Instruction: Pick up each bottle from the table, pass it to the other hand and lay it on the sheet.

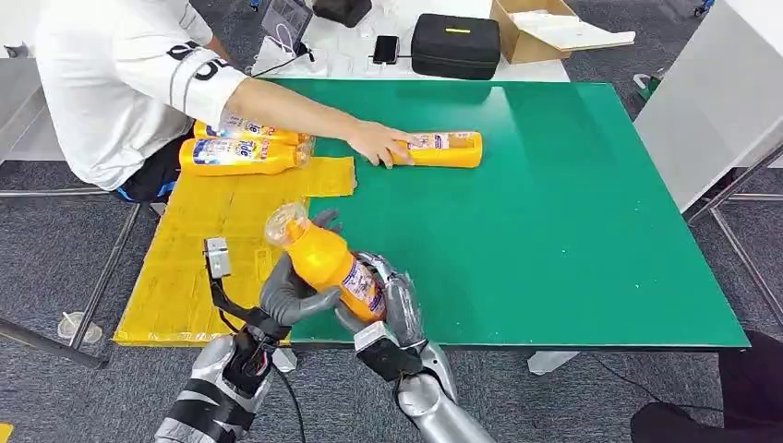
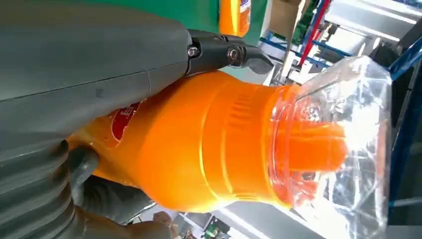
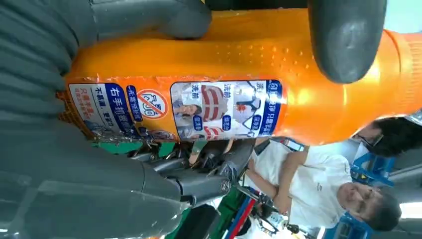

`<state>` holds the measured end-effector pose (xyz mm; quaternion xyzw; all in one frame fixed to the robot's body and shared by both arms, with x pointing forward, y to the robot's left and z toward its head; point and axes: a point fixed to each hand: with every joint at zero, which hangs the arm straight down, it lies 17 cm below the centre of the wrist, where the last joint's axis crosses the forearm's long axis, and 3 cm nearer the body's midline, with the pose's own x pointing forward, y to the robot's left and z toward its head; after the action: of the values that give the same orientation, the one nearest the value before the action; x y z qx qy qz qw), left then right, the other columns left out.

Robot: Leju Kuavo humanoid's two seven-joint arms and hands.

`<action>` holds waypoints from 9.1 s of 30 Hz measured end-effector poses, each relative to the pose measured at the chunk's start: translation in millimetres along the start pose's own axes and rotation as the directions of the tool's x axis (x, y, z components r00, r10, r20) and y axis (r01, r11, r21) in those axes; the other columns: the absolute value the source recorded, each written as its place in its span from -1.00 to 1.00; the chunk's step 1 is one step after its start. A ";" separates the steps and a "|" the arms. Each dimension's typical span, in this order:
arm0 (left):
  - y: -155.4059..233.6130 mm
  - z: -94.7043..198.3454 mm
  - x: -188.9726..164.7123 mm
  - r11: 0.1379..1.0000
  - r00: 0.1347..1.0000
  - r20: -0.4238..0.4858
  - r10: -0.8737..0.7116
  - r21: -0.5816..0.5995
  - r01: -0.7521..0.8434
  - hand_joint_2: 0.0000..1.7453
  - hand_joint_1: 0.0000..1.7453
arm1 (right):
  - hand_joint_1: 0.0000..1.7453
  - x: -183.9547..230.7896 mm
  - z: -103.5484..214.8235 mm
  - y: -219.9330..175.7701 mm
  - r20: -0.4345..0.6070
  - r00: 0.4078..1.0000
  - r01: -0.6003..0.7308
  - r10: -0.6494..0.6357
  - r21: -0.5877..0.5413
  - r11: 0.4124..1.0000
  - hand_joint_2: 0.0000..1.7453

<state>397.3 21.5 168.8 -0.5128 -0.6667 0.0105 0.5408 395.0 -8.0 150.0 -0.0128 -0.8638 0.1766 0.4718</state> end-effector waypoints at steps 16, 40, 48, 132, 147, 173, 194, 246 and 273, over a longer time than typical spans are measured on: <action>16.7 8.2 -5.4 0.999 1.000 -0.026 0.014 0.037 -0.013 1.00 -1.00 | 0.94 -13.8 -0.6 42.1 -0.033 0.999 -0.013 0.017 0.125 0.992 1.00; 29.0 9.2 -13.9 0.989 0.991 -0.058 -0.122 0.082 0.126 1.00 1.00 | 0.94 -22.4 6.3 56.2 -0.067 0.998 -0.010 0.021 0.162 0.987 1.00; 29.6 9.1 -11.6 0.989 0.992 -0.049 -0.120 0.083 0.124 1.00 1.00 | -1.00 -22.9 7.2 57.6 -0.070 0.997 -0.009 0.020 0.164 0.986 1.00; 236.7 101.0 -19.3 -0.170 -0.354 -0.210 -0.911 -0.592 0.788 1.00 1.00 | -1.00 82.8 -27.0 -3.6 0.155 0.953 0.265 -0.259 -0.016 0.964 -1.00; 227.6 110.8 -31.2 0.064 -0.157 -0.318 -0.935 -0.587 0.807 -1.00 -1.00 | -1.00 68.9 -26.2 11.5 0.114 0.959 0.257 -0.258 0.028 0.966 -1.00; 181.5 43.3 80.9 0.701 0.782 -0.117 -0.612 0.377 0.605 1.00 -1.00 | -1.00 -6.7 -27.0 -8.4 -0.079 0.995 -0.056 0.062 0.071 0.996 1.00; 206.2 84.2 158.7 0.496 0.708 -0.030 -0.706 0.694 0.523 1.00 -1.00 | -1.00 -146.1 16.8 -109.2 -0.344 0.775 -0.388 0.531 0.404 0.828 1.00; 209.7 66.7 111.0 0.591 0.805 -0.060 -0.590 0.647 0.481 1.00 -1.00 | 1.00 -200.7 33.8 -151.5 -0.339 0.717 -0.308 0.609 0.629 0.713 1.00; 83.9 25.6 37.3 0.955 0.995 0.087 -0.050 0.295 0.022 1.00 -1.00 | 1.00 -19.3 12.6 -189.3 -0.070 0.965 -0.258 0.251 -0.383 0.887 1.00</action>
<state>439.1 101.1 136.9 -0.4136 -0.6914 0.1234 0.5794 422.8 -192.8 188.1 -0.2210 -0.8680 0.0617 0.4404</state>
